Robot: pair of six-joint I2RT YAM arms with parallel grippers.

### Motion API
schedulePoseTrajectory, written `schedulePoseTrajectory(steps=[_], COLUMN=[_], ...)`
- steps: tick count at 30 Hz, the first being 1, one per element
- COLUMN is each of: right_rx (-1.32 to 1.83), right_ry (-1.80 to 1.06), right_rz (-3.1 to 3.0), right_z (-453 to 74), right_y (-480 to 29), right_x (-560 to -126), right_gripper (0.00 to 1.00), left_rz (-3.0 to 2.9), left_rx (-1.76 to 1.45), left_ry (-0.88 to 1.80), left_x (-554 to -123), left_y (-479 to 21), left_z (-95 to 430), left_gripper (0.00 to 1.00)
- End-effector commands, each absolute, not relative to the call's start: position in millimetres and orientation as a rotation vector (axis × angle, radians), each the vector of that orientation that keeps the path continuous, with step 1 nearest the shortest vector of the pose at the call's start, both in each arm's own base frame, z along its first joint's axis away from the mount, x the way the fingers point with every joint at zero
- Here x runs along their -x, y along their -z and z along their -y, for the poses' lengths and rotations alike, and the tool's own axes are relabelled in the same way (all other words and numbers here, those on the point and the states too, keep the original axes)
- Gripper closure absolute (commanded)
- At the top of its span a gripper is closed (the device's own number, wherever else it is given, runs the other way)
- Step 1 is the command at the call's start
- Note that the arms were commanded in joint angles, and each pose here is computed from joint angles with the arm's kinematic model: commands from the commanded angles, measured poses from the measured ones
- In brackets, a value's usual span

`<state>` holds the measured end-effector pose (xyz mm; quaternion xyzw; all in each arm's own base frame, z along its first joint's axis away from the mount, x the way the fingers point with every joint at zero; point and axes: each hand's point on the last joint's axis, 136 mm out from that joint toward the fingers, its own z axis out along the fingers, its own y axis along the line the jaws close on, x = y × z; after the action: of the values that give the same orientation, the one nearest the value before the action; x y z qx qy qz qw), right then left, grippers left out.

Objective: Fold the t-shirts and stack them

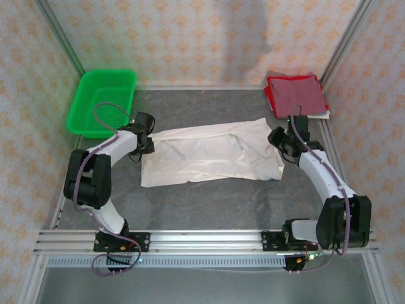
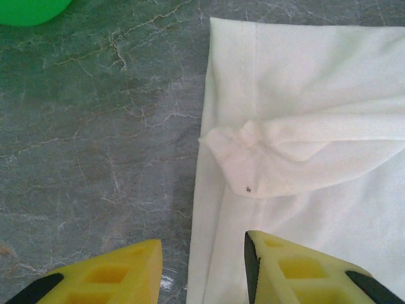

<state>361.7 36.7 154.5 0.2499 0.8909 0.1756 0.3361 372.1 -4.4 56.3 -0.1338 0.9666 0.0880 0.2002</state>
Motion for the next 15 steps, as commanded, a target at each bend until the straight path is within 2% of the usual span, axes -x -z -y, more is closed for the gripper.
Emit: schedulePoseTrajectory(steps=[1,7,10,15], right_rx=[-0.589,-0.461,-0.48,-0.556], right_ry=[-0.44,-0.386,-0.273,-0.077], right_rz=[-2.293,-2.467,-2.563,-2.671], right_z=[-41,-65,-57,-30], right_y=[-175,-158,-137,-110], right_x=[-374,-425,-444,-447], right_gripper=[0.76,0.69,0.65,0.55], left_rz=[-2.666,-2.603,-2.587,-2.574], left_rx=[0.39,0.295,0.215,0.144], left_ry=[-0.27,-0.23,-0.18,-0.119], left_x=[-378,-398,-400,-390], left_y=[-68,-94,-109,-117], left_z=[3,35,61,90], left_gripper=[0.61,0.61,0.6,0.59])
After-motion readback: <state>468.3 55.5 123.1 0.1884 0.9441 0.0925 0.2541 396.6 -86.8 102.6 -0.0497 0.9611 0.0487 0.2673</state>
